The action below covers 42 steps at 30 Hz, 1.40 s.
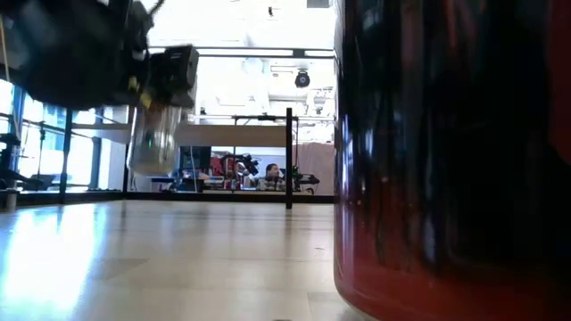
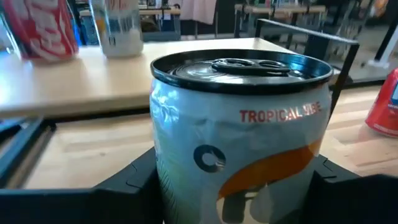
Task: Place canned beverage on shelf
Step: Put the light orange soda can on the shelf aligned with the other light orange soda can
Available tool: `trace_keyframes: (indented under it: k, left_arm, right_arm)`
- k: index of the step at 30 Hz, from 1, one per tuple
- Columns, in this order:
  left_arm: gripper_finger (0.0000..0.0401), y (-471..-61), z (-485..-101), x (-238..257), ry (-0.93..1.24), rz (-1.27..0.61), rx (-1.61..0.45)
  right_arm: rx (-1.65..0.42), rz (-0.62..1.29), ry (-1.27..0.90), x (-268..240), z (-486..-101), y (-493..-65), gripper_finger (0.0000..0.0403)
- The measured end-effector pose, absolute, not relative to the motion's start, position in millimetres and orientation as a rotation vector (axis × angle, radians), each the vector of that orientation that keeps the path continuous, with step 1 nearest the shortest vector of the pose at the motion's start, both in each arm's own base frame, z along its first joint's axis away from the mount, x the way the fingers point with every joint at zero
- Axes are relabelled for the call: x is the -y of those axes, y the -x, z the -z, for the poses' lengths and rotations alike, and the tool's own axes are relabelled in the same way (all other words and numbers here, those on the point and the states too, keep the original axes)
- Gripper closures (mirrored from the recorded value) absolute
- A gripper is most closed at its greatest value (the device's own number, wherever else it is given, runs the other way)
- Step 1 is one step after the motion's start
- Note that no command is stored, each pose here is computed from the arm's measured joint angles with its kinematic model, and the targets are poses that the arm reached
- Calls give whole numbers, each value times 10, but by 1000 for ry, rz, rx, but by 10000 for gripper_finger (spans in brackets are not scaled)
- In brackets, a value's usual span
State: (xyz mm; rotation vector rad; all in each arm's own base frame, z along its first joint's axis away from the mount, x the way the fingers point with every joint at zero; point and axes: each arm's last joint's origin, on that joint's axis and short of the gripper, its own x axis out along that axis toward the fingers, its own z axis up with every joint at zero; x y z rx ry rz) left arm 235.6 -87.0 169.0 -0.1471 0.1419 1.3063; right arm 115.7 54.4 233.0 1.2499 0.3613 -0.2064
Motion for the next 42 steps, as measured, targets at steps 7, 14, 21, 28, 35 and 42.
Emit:
trace_keyframes:
  k: [7,14,21,28,35,42]
  left_arm:
    - [199,-2323,-2145,758,84,-1256,-168]
    - [199,-2267,-2440,625,64,-1246,-127]
    - [199,-2219,-2599,472,2,-1258,-77]
    - [199,-2175,-2697,324,9,-1306,-47]
    - [199,-2104,-2796,208,2,-1345,-44]
    - [199,-2001,-2762,69,-11,-1402,-58]
  right_arm:
    - [-361,207,-1250,-544,-2329,-1157,3]
    - [-361,207,-1250,-544,-2329,-1157,3]
    - [-362,207,-1250,-544,-2329,-1157,3]
    - [-361,207,-1250,-544,-2329,-1157,3]
    - [-361,207,-1250,-544,-2329,-1157,3]
    - [-361,207,-1250,-544,-2329,-1157,3]
